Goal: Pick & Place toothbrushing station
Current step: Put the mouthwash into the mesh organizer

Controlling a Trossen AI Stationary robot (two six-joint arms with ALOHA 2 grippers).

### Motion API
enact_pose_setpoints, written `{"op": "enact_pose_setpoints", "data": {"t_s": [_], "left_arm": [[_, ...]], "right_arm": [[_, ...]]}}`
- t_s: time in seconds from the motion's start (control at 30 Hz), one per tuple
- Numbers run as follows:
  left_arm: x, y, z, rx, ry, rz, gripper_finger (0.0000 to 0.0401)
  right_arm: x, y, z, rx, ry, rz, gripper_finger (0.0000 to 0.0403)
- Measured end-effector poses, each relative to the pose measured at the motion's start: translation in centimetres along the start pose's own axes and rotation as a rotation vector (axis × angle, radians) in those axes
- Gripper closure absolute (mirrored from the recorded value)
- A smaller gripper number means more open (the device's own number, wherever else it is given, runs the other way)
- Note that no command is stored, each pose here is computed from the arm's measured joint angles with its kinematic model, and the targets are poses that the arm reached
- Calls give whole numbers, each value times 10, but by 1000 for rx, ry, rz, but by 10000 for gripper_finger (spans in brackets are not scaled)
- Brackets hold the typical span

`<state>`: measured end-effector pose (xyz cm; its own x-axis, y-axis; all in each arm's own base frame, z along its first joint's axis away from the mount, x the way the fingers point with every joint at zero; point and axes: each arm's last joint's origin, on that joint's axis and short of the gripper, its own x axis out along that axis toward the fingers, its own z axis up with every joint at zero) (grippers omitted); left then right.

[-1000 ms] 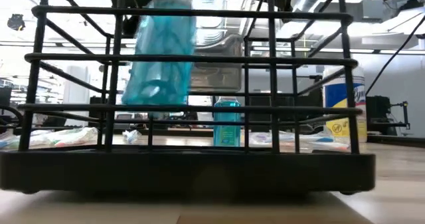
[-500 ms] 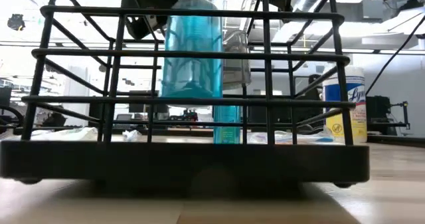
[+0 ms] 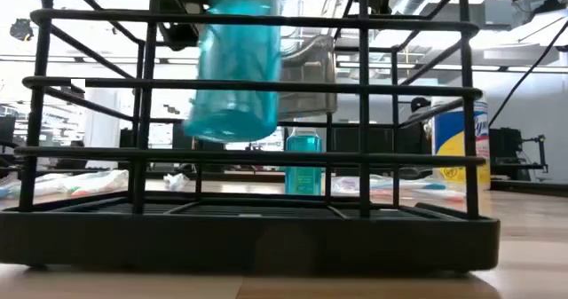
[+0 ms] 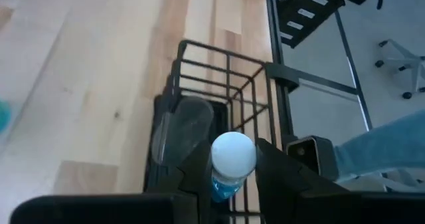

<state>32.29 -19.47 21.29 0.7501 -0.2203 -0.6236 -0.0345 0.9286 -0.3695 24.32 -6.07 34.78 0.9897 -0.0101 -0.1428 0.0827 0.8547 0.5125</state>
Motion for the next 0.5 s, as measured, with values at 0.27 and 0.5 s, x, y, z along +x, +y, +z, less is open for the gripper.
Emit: {"op": "enact_pose_setpoints", "data": {"t_s": [0.27, 0.5], "left_arm": [[1, 2, -8, -36, 5, 26, 323], [2, 4, -11, -38, 9, 30, 324]], "right_arm": [[0, 0, 0, 0, 0, 0, 207], [0, 0, 0, 0, 0, 0, 207]]}}
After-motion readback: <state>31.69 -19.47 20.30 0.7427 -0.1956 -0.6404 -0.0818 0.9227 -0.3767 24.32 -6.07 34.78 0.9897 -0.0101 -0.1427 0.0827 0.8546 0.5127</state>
